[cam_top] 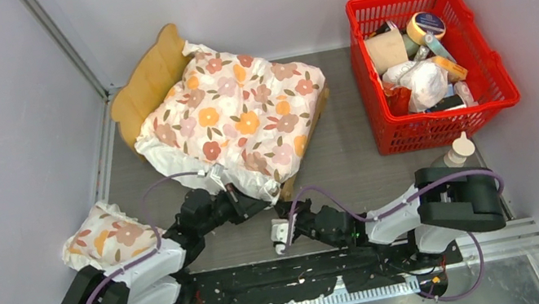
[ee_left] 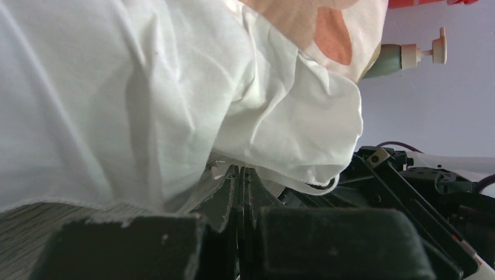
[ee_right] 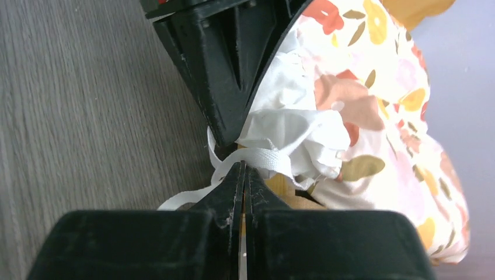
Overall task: Set up the pet bed
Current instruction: Tie the ropes to the bed frame.
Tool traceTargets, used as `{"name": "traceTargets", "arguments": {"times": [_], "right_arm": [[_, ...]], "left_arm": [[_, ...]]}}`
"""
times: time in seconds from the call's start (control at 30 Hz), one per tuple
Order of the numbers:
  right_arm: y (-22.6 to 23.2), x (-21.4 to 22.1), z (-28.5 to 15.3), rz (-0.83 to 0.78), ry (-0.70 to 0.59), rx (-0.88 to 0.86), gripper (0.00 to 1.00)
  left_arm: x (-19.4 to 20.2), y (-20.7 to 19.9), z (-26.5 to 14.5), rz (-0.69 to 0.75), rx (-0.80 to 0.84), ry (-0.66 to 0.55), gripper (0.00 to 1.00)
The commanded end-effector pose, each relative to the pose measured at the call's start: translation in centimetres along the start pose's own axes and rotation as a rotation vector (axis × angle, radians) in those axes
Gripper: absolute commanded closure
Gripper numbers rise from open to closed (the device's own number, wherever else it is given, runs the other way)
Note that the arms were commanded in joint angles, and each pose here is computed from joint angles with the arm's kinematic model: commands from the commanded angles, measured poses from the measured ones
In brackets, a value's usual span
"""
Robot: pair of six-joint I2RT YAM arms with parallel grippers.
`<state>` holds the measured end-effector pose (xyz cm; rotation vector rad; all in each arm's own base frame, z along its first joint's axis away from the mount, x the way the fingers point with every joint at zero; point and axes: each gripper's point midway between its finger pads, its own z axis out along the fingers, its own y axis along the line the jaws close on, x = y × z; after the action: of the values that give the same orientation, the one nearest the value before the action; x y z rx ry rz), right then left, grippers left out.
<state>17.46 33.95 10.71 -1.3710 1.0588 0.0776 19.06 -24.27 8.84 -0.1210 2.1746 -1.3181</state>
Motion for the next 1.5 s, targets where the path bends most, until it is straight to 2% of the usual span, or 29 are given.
{"name": "traceTargets", "arguments": {"times": [0.0,0.1,0.23,0.33,0.43,0.47,0.53,0.7,0.97,1.07,1.2,1.47], "right_arm": [[-2.3,-1.5,-0.6,0.267,-0.065,0.141,0.95],[-2.6,-1.3,-1.3,0.345,-0.07,0.17,0.95],[-2.1,-1.2,-1.6,0.449,-0.053,0.148,0.95],[-1.8,-0.7,-1.5,0.565,0.003,0.157,0.79],[-0.3,-0.1,-1.9,0.719,0.064,0.122,0.71],[-0.2,0.0,-2.2,0.751,0.063,0.122,0.64],[0.3,0.2,-2.6,0.862,0.067,0.126,0.59],[1.7,-0.4,-2.4,0.953,0.055,0.069,0.48],[4.0,1.0,-0.4,1.119,0.124,0.12,0.47],[4.0,1.0,0.2,1.172,0.091,0.167,0.46],[4.5,1.2,1.2,1.183,0.08,0.199,0.45],[5.9,2.6,3.1,1.126,0.16,0.246,0.43]], "left_arm": [[-0.4,-0.6,0.3,0.054,0.035,-0.034,1.0],[0.3,0.8,0.1,0.044,-0.026,-0.022,1.0],[0.1,0.6,-0.1,0.048,-0.024,-0.035,1.0],[-0.3,0.2,0.0,0.059,-0.021,-0.039,1.0],[-0.4,0.0,0.1,0.065,-0.017,-0.04,1.0],[-0.4,-0.1,0.1,0.066,-0.014,-0.039,1.0],[-0.5,-0.1,0.1,0.067,-0.014,-0.041,1.0],[-0.4,0.0,0.3,0.061,-0.02,-0.029,1.0],[-0.3,-0.1,0.5,0.052,-0.014,-0.025,1.0],[-0.3,-0.1,0.5,0.052,-0.017,-0.025,1.0],[-0.3,0.0,0.6,0.049,-0.019,-0.022,1.0],[-0.6,0.0,0.6,0.049,-0.019,-0.042,1.0]]}}
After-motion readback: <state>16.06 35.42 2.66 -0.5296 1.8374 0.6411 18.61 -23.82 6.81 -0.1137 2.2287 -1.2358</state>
